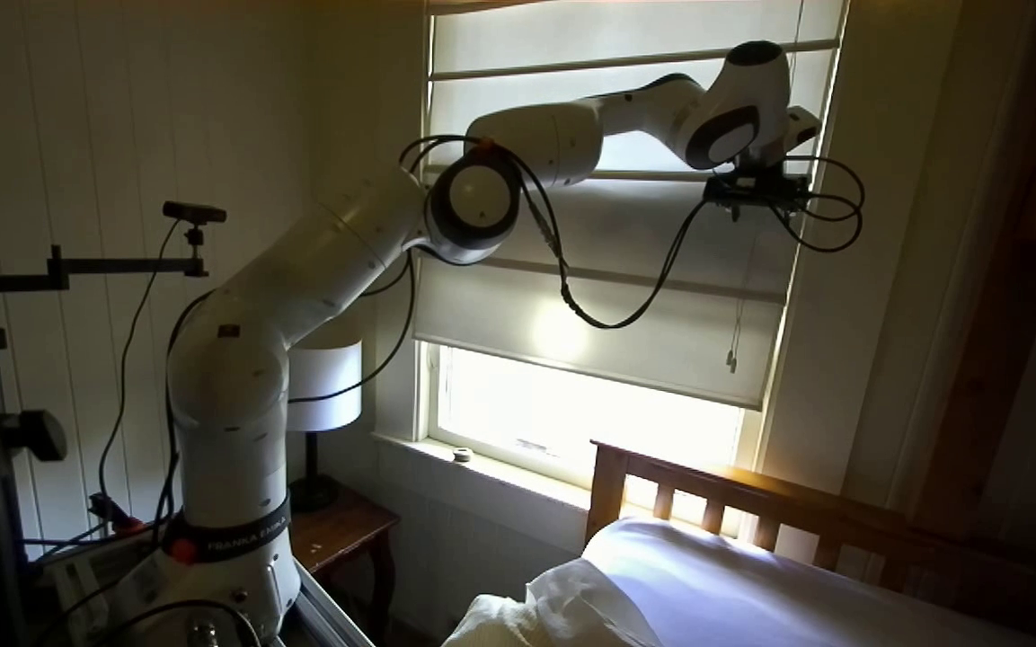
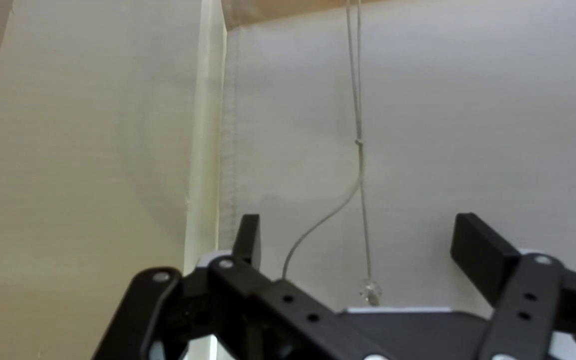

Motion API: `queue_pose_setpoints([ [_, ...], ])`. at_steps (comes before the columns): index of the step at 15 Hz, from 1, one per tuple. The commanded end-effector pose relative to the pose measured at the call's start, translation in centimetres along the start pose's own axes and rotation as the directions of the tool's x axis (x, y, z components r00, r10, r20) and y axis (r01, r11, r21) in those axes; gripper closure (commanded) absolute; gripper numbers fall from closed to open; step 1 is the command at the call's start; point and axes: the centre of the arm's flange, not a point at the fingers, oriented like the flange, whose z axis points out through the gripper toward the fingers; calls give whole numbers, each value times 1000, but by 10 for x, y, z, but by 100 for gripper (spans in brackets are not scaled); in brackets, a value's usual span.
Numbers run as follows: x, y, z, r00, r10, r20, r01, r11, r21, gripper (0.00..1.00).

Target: Close the curtain

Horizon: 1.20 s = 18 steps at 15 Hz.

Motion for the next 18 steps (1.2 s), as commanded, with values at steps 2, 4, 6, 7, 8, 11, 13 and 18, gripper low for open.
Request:
queue_pose_setpoints([
  [2, 18, 14, 15, 998, 52, -17, -52, 998, 27, 31],
  [4, 16, 19, 22, 997, 77, -5, -77, 996, 52, 47],
  [6, 12, 28, 30, 995, 104, 9, -104, 991, 79, 60],
  [7, 9, 32, 34, 993, 116, 14, -117, 988, 97, 68],
  [8, 6, 36, 37, 992, 124, 19, -125, 987, 105, 74],
  [11, -2, 45, 40, 990, 139, 30, -142, 981, 130, 96],
  [13, -4, 44, 35, 989, 139, 54, -145, 981, 132, 100],
  [18, 4, 29, -5, 989, 101, 108, -117, 981, 155, 99],
])
